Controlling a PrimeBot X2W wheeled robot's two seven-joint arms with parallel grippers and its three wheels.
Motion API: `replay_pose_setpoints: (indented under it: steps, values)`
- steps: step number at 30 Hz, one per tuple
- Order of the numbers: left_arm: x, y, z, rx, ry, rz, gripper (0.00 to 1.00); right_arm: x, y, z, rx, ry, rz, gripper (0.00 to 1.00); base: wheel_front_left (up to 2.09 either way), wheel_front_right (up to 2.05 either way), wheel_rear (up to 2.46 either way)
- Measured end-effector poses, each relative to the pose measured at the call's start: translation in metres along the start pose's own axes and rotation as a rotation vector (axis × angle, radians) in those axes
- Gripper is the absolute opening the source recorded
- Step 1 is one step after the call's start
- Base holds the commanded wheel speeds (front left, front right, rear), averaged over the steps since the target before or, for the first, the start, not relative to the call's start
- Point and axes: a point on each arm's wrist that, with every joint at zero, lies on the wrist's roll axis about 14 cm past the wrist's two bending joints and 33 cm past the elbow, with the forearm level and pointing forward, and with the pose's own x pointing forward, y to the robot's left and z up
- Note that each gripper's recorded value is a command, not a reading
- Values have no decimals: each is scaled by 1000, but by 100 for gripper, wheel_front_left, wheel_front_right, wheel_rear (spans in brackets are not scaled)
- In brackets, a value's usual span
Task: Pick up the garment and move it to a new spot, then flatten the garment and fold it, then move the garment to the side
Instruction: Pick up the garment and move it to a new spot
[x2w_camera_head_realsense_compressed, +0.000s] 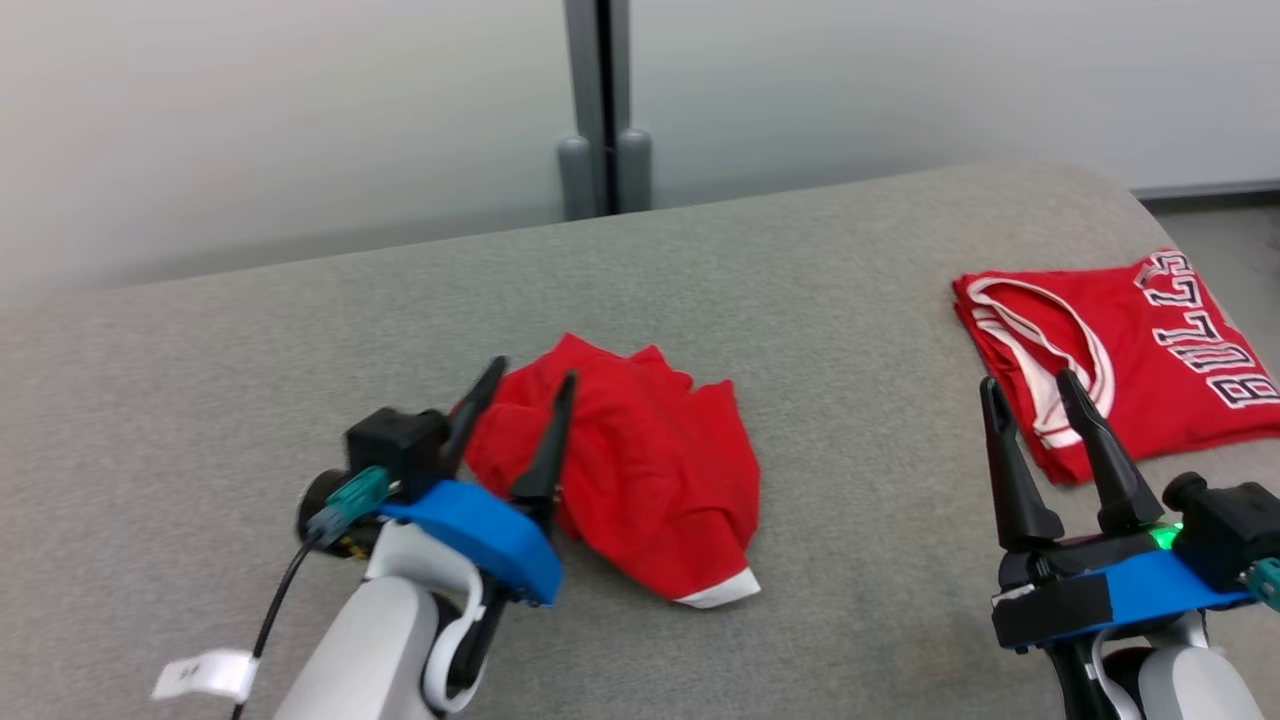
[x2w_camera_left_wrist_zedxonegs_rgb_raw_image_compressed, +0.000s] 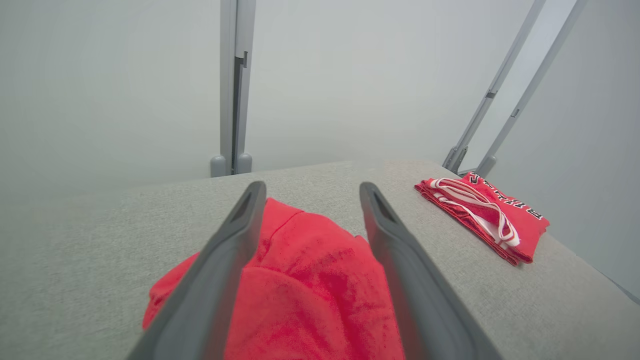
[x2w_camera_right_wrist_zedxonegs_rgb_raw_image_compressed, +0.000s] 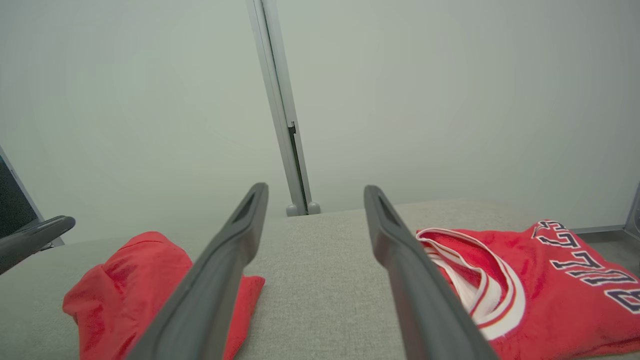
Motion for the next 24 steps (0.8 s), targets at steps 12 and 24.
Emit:
replay_pose_setpoints:
  steps: [12,24]
  values:
    - [-103,95,15,85,-182,388,100,-4,11,-12,1,53,34,100,0,0,0]
    - [-150,130,-4,97,-140,511,100,-18,3,-40,-14,154,17,100,0,0,0]
